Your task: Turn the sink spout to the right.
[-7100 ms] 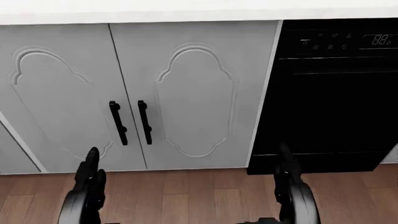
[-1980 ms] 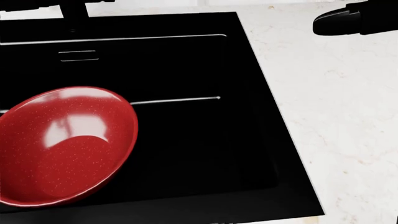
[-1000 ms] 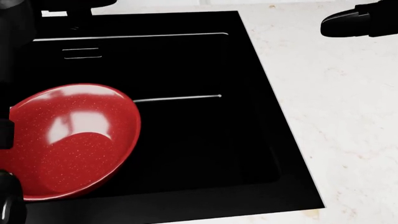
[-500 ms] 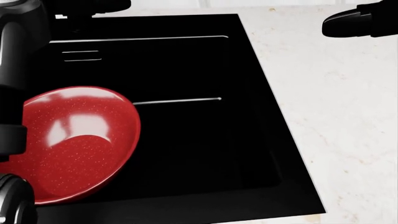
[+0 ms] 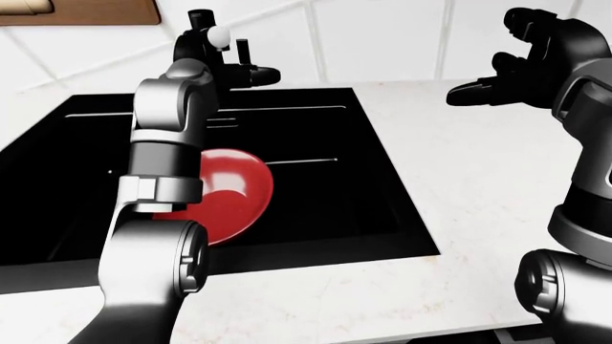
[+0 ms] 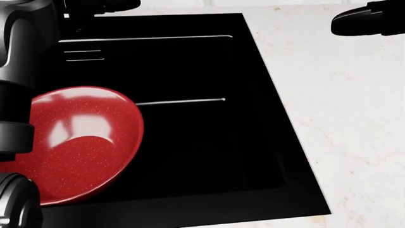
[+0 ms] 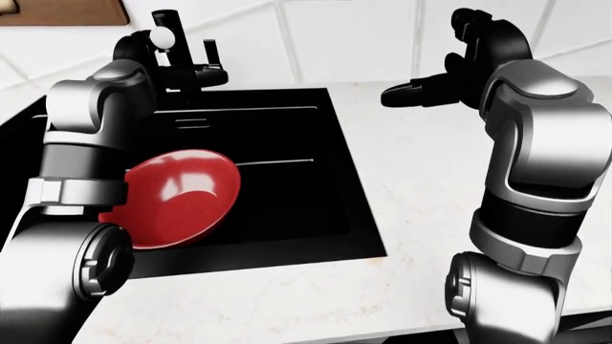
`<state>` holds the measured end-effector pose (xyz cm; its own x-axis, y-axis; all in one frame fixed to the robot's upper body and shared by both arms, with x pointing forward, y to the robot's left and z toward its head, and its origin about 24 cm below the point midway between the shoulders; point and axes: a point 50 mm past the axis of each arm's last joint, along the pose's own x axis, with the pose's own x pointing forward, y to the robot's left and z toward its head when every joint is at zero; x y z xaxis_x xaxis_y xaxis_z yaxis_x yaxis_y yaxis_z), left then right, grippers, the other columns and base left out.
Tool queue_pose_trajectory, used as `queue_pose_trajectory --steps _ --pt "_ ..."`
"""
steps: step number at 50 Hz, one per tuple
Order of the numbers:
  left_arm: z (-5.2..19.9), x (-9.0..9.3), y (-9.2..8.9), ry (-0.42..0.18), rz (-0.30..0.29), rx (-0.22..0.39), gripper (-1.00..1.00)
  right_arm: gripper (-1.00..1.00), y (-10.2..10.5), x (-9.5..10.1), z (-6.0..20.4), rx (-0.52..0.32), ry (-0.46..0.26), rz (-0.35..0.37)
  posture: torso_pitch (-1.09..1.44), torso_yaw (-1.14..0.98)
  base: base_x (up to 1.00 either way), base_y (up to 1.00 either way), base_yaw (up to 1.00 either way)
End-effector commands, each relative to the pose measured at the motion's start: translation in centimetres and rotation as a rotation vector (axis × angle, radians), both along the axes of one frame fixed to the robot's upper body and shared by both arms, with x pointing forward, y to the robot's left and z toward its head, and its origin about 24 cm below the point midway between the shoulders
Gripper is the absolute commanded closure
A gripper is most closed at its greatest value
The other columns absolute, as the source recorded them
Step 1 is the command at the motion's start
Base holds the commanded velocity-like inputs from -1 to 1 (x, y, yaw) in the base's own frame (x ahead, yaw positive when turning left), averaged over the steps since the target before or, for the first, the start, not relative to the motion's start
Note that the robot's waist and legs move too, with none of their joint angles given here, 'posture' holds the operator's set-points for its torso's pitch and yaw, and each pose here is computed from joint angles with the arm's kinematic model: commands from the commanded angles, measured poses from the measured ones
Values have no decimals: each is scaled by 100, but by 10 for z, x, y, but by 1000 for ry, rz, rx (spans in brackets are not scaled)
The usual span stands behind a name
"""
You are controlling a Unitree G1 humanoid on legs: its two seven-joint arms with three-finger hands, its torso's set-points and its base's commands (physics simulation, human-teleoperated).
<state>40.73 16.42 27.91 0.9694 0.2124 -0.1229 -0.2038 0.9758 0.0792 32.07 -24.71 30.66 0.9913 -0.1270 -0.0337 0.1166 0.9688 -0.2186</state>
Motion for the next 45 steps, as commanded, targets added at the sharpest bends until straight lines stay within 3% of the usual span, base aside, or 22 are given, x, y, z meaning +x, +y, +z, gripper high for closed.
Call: queue_pose_trajectory --steps 1,45 --pt "29 -5 -4 -111 -11 2 -100 -100 0 -6 18 -21 -87 -5 -3 0 0 0 0" --pt "30 -6 -30 -100 -50 -2 -100 -100 -1 -11 22 -23 -91 -7 -3 0 0 0 0"
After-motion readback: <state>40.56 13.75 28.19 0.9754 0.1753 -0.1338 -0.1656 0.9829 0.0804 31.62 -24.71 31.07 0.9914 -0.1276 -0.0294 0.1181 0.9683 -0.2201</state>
